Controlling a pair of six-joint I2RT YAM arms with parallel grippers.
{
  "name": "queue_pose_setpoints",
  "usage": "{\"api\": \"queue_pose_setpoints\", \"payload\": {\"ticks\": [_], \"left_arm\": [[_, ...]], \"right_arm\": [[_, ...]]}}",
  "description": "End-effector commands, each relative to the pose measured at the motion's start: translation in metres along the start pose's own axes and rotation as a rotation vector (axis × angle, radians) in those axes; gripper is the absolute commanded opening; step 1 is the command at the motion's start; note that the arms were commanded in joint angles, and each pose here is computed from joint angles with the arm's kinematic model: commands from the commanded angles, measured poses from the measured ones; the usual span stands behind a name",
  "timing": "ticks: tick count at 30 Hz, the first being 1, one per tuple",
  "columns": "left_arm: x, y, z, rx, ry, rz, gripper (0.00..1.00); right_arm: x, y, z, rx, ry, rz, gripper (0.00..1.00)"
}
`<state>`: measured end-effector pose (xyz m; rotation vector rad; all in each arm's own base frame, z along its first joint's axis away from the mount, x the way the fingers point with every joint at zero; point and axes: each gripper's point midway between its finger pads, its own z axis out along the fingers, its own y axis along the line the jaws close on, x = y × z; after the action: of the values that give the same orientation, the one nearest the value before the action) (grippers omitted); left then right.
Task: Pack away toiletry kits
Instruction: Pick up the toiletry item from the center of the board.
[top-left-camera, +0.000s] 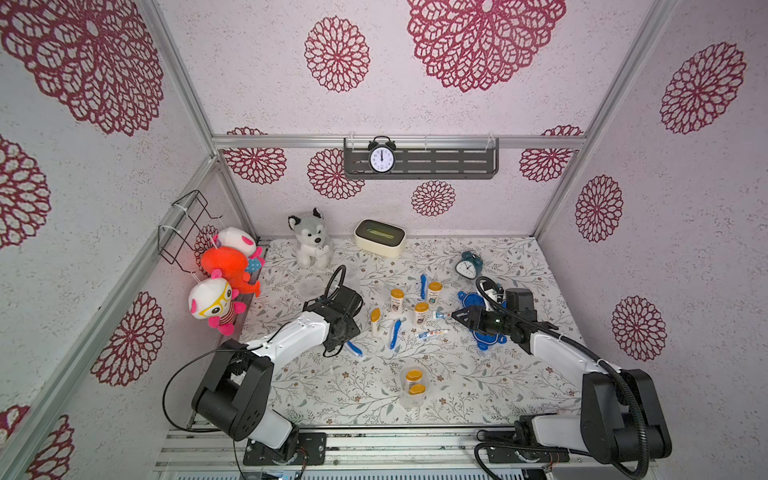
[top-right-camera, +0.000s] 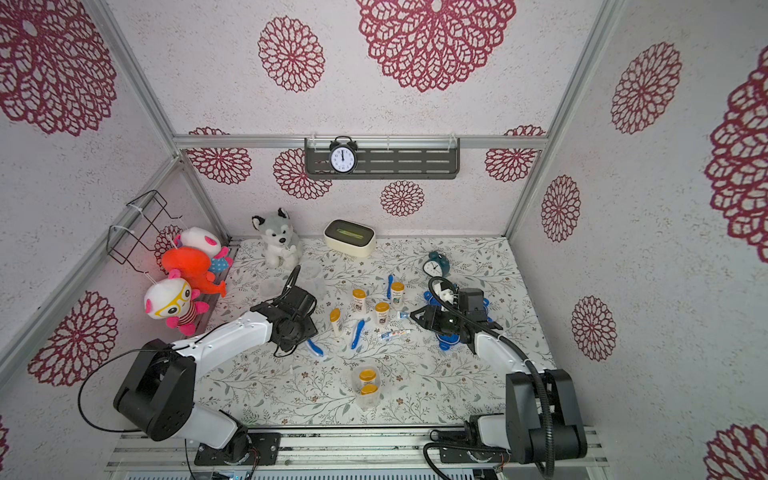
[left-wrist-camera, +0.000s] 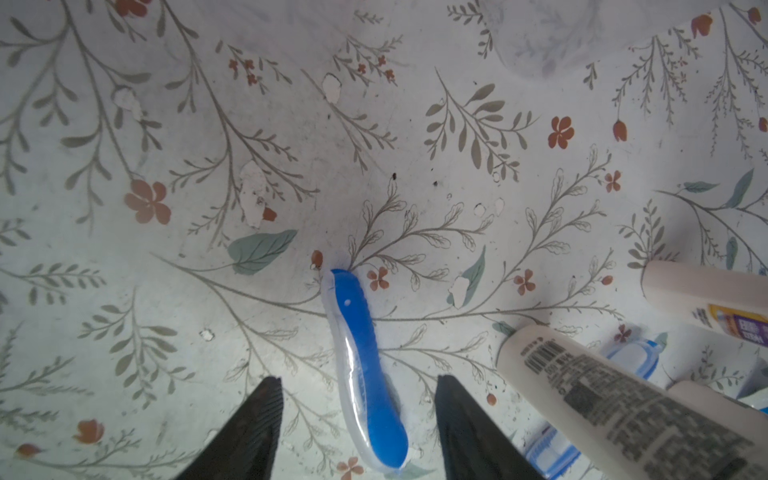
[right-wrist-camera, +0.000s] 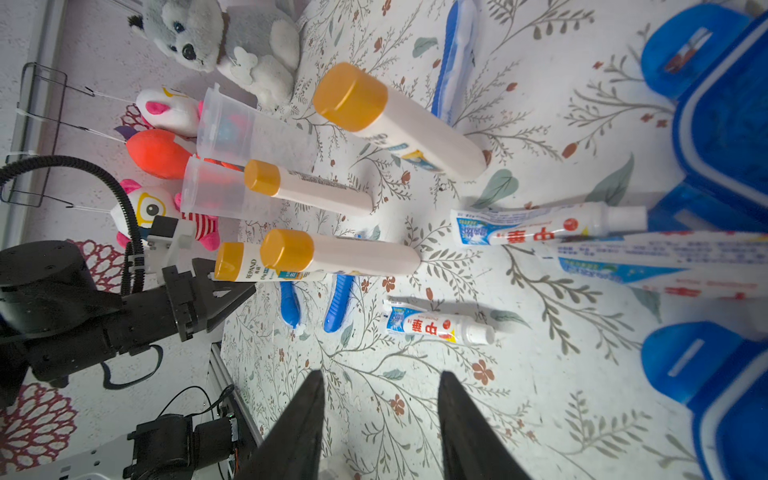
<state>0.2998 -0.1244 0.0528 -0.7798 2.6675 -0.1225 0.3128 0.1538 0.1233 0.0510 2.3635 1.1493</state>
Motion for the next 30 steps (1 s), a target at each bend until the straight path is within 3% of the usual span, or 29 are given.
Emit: {"api": "queue_pose_setpoints", "payload": {"ticks": [1, 14, 23, 30], "left_arm": [[-0.006, -0.008, 0.008, 0.025, -0.008, -0.026, 0.59], [0.001, 0.001, 0.032, -0.022, 0.028, -0.023, 0.44], [0.006, 0.009, 0.044, -0.041, 0.05, -0.027, 0.41], [0.005, 0.009, 0.045, -0.037, 0.049, -0.013, 0.24]], "right_arm": [[-0.004, 0.005, -0.003, -0.018, -0.015, -0.016, 0.46], [-0.006, 0.004, -0.008, 0.005, -0.027, -0.032, 0.46], [-0.006, 0.002, -0.009, 0.012, -0.032, -0.031, 0.46], [-0.007, 0.0, -0.009, 0.021, -0.034, -0.032, 0.45]]}}
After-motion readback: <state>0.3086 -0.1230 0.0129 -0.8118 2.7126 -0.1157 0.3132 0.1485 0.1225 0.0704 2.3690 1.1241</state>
